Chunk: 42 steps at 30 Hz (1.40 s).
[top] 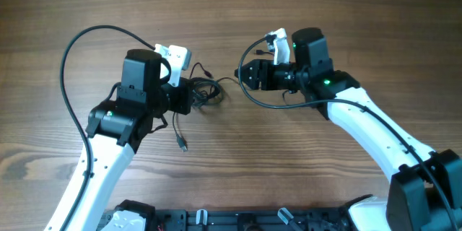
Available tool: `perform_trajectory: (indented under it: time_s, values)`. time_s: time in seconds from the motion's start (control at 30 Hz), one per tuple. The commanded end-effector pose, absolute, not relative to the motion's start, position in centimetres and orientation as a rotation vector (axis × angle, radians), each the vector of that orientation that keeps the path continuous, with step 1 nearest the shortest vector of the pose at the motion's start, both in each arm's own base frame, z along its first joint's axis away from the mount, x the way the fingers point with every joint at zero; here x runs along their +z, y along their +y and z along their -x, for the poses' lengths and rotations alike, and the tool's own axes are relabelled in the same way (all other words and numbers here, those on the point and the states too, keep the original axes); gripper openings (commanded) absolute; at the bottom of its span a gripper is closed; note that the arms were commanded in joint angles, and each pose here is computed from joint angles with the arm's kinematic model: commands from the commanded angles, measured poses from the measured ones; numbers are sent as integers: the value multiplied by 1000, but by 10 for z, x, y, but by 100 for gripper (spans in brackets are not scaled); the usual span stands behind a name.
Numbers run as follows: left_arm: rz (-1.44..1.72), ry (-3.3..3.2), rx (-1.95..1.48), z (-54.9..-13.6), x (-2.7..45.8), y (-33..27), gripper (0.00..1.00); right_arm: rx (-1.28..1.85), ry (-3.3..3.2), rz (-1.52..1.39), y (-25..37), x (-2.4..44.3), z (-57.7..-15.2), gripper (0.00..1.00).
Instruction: Untangle cables
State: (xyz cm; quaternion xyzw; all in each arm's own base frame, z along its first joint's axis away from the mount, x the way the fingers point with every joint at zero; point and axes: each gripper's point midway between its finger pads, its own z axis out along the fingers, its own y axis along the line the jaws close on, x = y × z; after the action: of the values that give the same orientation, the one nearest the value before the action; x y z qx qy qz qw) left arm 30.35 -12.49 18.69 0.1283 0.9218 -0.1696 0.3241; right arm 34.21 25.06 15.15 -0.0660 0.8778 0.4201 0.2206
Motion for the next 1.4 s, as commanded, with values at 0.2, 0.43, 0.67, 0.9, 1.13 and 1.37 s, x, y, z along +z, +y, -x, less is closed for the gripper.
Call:
perform_trajectory:
  time_s: [0.2,0.43,0.67,0.9,1.13,1.37]
  values:
    - [-410,2568,-599,-259,173,-135,4,840,2476,-203,208,126,-373,91]
    - [-771,2543,-803,-214,173,-177,43,794,2477,-356,173,121,-385,100]
    - [-335,2621,-396,-267,156,-138,50,774,2531,-376,170,112,-376,100]
    - [264,2812,-167,-285,94,-110,46,771,2536,-377,170,111,-375,100]
    - [200,2943,-304,-294,42,-141,54,771,2536,-377,170,111,-375,100]
    - [271,2874,-399,-315,41,-154,37,770,2536,-377,170,111,-375,100]
